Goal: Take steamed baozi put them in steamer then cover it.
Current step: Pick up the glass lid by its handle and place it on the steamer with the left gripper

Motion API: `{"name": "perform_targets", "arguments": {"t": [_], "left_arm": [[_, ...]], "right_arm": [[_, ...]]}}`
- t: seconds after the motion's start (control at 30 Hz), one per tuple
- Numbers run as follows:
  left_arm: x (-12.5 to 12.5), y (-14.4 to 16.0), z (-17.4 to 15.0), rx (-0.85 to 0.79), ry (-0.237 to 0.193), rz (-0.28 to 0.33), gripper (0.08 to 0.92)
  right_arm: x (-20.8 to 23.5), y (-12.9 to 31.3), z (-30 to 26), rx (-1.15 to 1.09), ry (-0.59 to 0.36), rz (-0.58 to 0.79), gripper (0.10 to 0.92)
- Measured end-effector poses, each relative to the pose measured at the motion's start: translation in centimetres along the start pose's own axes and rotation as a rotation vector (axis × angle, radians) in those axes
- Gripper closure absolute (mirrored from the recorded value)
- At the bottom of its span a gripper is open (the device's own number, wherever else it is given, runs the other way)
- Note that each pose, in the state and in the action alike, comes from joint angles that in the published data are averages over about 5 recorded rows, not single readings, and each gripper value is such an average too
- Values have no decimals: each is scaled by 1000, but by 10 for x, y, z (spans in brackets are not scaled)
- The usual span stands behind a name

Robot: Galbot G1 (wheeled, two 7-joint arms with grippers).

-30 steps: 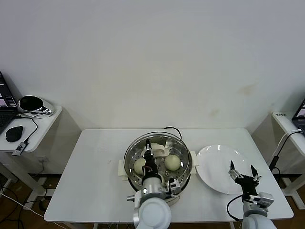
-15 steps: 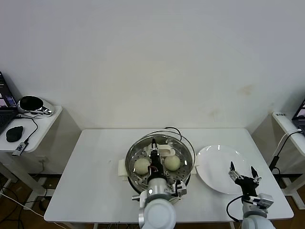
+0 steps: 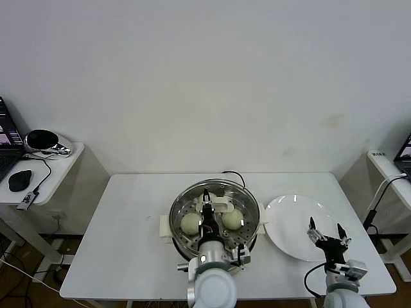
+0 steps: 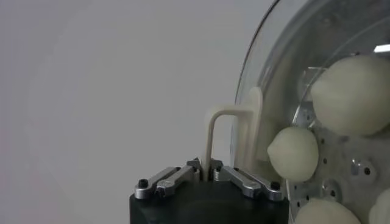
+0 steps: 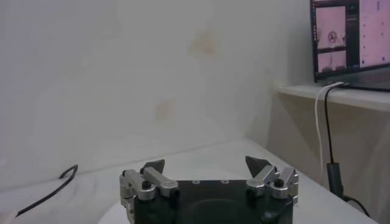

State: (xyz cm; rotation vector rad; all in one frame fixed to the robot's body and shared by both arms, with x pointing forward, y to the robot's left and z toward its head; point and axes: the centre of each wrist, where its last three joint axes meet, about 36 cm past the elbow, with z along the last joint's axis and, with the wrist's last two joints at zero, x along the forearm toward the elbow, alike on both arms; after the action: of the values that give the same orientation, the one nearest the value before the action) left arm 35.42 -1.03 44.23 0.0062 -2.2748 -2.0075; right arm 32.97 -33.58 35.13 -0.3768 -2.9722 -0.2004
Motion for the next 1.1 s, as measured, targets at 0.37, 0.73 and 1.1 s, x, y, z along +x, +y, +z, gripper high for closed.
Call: {"name": "perform_targets", "arguments": {"t": [0.37,0.73,1.1], "left_arm": [[-2,-8,-1,-20,4,22,848],[-3,-12,0,-25,8,27,848],[0,-12,1,-15,7,16,708]], "right_arm": [[1,-2,3,7,-1,6,200],[1,-2,3,10,-2,8,200],[1,-2,4,11,-3,8,200]]}}
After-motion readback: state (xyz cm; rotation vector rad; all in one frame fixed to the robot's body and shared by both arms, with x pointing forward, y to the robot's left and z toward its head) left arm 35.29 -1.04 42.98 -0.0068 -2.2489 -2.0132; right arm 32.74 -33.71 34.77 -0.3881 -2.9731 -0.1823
